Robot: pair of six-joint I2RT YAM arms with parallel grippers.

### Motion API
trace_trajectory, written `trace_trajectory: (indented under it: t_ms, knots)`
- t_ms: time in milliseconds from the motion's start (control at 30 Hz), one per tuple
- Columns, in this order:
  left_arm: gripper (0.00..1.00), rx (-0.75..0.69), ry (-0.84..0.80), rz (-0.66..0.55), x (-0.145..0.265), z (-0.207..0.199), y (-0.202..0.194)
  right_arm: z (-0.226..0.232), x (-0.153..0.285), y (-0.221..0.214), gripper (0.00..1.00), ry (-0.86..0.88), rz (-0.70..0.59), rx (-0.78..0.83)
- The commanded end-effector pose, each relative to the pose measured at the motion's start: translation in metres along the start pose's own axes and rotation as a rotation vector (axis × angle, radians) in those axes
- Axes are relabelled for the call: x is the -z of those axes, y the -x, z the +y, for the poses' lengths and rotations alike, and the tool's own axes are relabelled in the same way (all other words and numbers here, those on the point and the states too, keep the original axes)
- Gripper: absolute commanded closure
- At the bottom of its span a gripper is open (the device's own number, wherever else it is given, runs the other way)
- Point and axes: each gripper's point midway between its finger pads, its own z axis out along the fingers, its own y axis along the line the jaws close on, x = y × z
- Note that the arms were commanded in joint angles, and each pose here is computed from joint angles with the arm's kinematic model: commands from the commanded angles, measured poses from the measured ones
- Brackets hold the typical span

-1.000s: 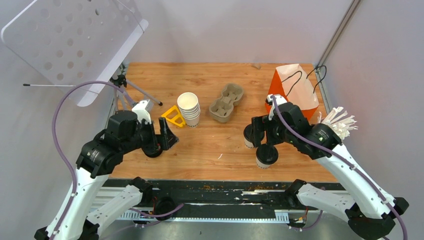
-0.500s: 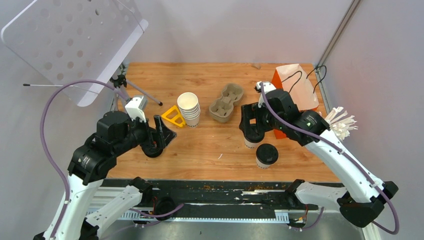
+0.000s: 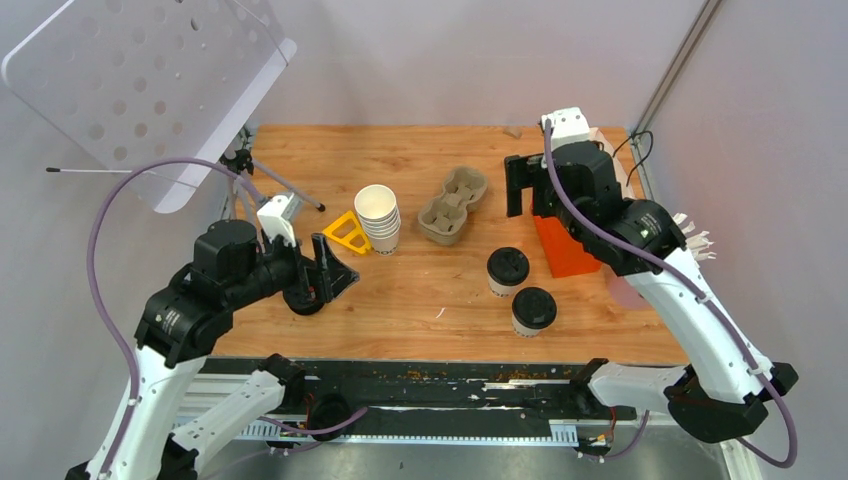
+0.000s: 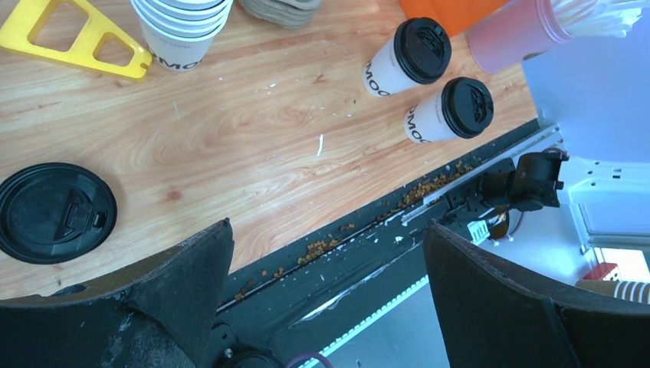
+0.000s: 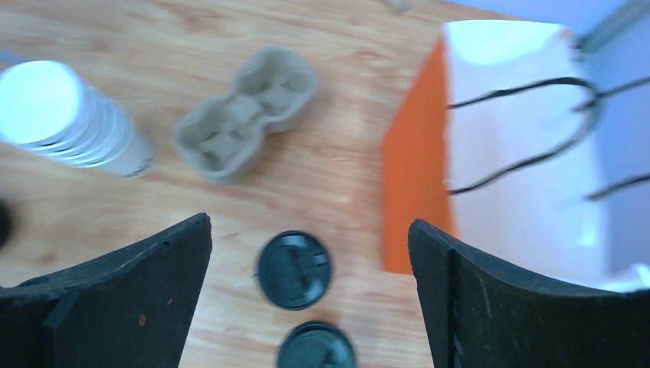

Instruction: Pack the takeout coffee

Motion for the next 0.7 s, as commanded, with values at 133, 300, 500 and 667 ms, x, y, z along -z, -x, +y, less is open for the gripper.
trace_trajectory:
  t_ms: [133,300,500,667]
  knots:
    - [0.0,-0.068,-0.011,0.047,0.009,0.003,-0.016,-0.099,-0.027,0.002,0.0,-0.299,0.03,0.103]
    - [0.0,-0.081,-0.014,0.066,0.004,0.004,-0.017,-0.108,-0.056,-0.001,0.0,-0.261,0.093,0.076]
    - [0.0,-0.079,-0.009,0.108,0.001,0.003,-0.017,-0.111,-0.082,-0.008,0.0,-0.196,0.118,0.095]
    - [0.0,-0.095,-0.018,0.129,0.0,0.004,-0.023,-0.121,-0.103,-0.015,0.01,-0.171,0.118,0.105]
